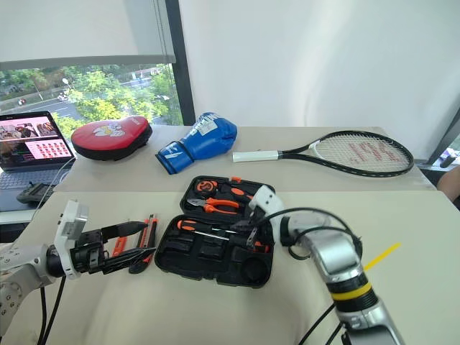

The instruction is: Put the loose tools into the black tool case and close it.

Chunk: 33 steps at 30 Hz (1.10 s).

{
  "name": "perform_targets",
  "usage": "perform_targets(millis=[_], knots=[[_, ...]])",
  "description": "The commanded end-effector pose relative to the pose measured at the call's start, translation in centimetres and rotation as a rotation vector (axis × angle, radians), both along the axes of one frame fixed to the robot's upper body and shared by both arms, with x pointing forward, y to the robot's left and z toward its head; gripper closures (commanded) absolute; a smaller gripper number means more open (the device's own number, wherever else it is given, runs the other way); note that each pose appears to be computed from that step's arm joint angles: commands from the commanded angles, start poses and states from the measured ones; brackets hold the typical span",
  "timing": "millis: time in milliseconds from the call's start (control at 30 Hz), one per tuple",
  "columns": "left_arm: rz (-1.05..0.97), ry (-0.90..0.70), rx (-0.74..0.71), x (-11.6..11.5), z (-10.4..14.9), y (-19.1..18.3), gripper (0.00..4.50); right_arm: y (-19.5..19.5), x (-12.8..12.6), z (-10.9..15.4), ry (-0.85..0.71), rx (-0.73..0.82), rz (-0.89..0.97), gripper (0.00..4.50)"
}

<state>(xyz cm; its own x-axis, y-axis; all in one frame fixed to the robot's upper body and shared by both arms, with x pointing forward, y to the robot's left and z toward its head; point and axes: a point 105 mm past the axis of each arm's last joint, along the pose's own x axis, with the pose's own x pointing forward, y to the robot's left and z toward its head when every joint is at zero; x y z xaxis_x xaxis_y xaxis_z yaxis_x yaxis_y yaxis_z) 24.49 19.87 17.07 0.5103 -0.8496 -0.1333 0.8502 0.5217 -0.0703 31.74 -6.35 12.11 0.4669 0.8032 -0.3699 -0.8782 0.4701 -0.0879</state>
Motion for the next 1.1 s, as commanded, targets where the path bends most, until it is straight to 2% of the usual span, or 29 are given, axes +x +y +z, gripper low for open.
perform_targets(millis=[33, 200, 300, 367, 400, 433, 467, 500, 533, 567, 600, 667, 700, 733, 867, 1000, 1033, 1100], knots=[[0.007, -0.050, 0.010, 0.2, 0.9, 0.1, 0.00, 0.7, -0.3, -2.3, -0.061, -0.112, -0.015, 4.45], [0.017, -0.046, 0.021, 0.5, 0.8, -0.2, 0.00, 1.1, -2.0, -6.8, -0.046, -0.333, 0.114, 4.45], [0.077, -0.052, 0.012, 0.9, 0.8, 0.1, 0.00, 0.4, -1.9, -8.3, -0.048, -0.404, 0.117, 4.45], [0.140, -0.073, 0.009, 1.5, 0.9, 0.5, 0.00, -0.1, -1.5, -8.3, -0.079, -0.419, 0.114, 4.45], [0.173, -0.076, 0.010, 1.7, 0.9, 0.7, 0.00, 0.1, -1.4, -7.8, -0.105, -0.394, 0.115, 4.45], [0.237, -0.085, 0.008, 2.1, 1.0, 1.2, 0.00, 1.0, -1.4, -5.4, -0.128, -0.250, 0.099, 4.45], [0.350, -0.100, 0.032, 2.7, 1.0, 2.1, 0.00, 2.5, -2.8, -1.1, -0.202, -0.004, 0.188, 4.45], [0.431, -0.112, 0.048, 3.1, 1.0, 2.8, 0.00, 3.0, -4.0, 2.1, -0.272, 0.160, 0.254, 4.45], [0.483, -0.096, 0.036, 3.3, 1.0, 3.2, 0.00, 2.5, -4.8, 4.3, -0.325, 0.228, 0.282, 4.45], [0.597, -0.067, 0.096, 3.7, 0.4, 4.4, 0.00, 1.8, -5.2, 6.4, -0.315, 0.323, 0.260, 4.45], [0.684, -0.006, 0.127, 3.8, -0.2, 5.5, 0.00, 1.3, -5.9, 7.5, -0.300, 0.360, 0.275, 4.03], [0.768, 0.057, 0.146, 3.8, -0.7, 6.5, 0.00, 0.6, -7.0, 8.5, -0.281, 0.383, 0.304, 3.79], [0.784, 0.079, 0.154, 3.7, -1.0, 6.6, 0.00, 0.3, -7.5, 8.6, -0.274, 0.371, 0.319, 3.30], [0.805, 0.098, 0.165, 3.5, -1.4, 6.7, 0.00, -0.1, -7.8, 8.8, -0.272, 0.355, 0.325, 3.19], [0.852, 0.197, 0.191, 2.8, -3.1, 6.1, 0.00, -1.8, -8.7, 10.0, -0.276, 0.305, 0.334, 1.63], [0.964, 0.262, 0.239, 2.8, -4.5, 7.0, 0.00, -3.3, -9.0, 10.2, -0.273, 0.246, 0.299, 0.31], [0.982, 0.274, 0.284, 2.6, -5.0, 7.3, 0.00, -3.5, -9.2, 10.2, -0.266, 0.238, 0.296, 0.05], [1.001, 0.297, 0.314, 2.5, -5.7, 7.5, 0.00, -3.8, -9.5, 10.2, -0.256, 0.230, 0.289, 0.05]])
